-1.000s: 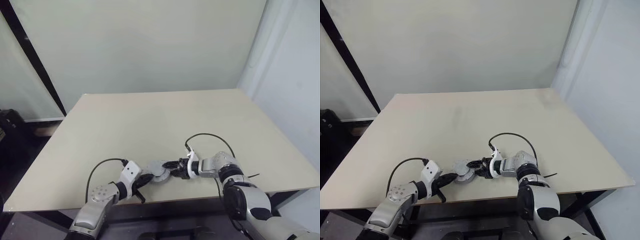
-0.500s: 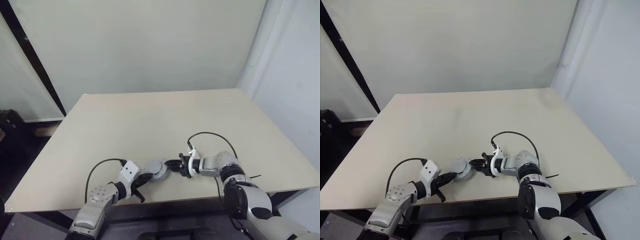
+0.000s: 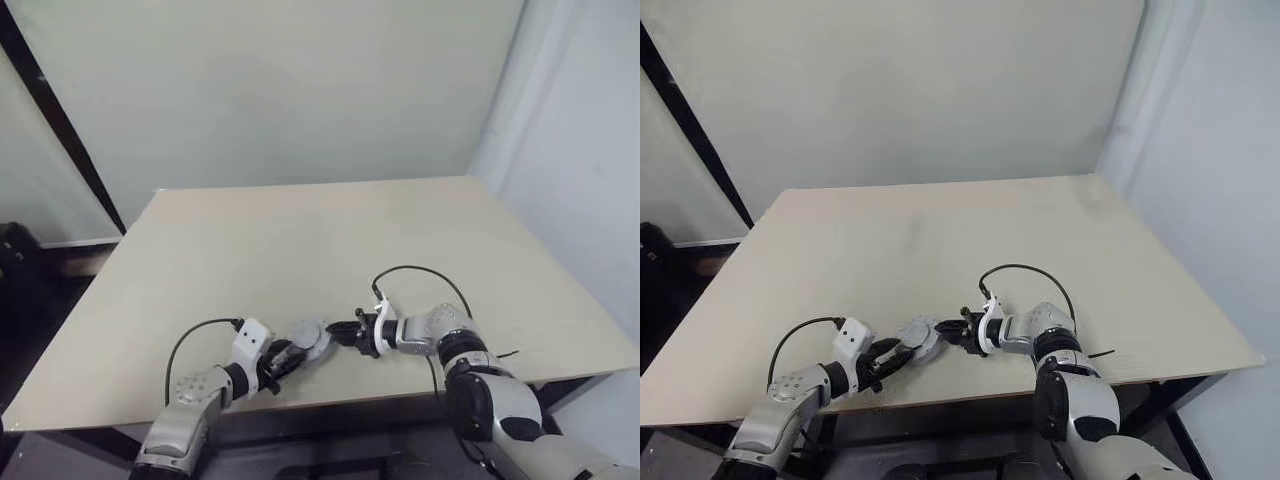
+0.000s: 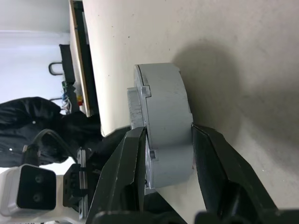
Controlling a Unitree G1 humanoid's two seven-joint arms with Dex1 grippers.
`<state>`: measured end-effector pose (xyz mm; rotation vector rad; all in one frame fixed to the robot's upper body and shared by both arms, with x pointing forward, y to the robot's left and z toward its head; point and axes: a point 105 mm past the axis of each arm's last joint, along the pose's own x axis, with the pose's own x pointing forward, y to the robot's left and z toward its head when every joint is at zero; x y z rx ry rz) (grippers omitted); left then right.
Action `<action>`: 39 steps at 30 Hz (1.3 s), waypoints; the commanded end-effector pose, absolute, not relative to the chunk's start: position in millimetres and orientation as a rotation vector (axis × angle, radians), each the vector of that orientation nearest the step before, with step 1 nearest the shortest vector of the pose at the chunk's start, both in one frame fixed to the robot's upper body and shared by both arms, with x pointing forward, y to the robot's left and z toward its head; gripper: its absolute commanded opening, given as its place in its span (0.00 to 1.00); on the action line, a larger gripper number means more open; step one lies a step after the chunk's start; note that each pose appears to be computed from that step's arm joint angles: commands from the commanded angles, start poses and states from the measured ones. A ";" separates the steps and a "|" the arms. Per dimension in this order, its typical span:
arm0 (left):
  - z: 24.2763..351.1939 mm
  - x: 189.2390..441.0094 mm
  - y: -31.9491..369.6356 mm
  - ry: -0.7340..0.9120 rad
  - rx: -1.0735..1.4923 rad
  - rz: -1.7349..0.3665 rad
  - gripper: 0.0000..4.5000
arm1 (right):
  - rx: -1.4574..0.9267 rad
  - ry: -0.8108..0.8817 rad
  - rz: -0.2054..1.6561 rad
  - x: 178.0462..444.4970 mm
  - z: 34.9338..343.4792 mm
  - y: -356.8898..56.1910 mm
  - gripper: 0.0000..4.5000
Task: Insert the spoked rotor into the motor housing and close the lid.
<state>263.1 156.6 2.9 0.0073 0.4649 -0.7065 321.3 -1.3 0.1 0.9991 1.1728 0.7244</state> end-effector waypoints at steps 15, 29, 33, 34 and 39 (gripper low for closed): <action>61.2 250.2 205.8 0.344 -0.421 -0.533 0.98 | 1.218 1.076 0.865 321.7 30.6 13.9 0.27; 59.9 247.7 212.0 0.317 -0.581 -0.450 0.98 | 1.283 1.015 0.939 322.0 47.8 17.5 0.27; 57.7 247.3 211.8 0.319 -0.668 -0.429 0.98 | 1.297 0.996 0.962 323.3 54.7 18.7 0.27; 57.1 247.6 210.9 0.320 -0.698 -0.424 0.98 | 1.300 0.989 0.972 323.7 57.4 19.3 0.27; 52.6 250.5 202.8 0.329 -0.818 -0.416 0.98 | 1.304 0.972 1.005 323.9 66.2 22.7 0.27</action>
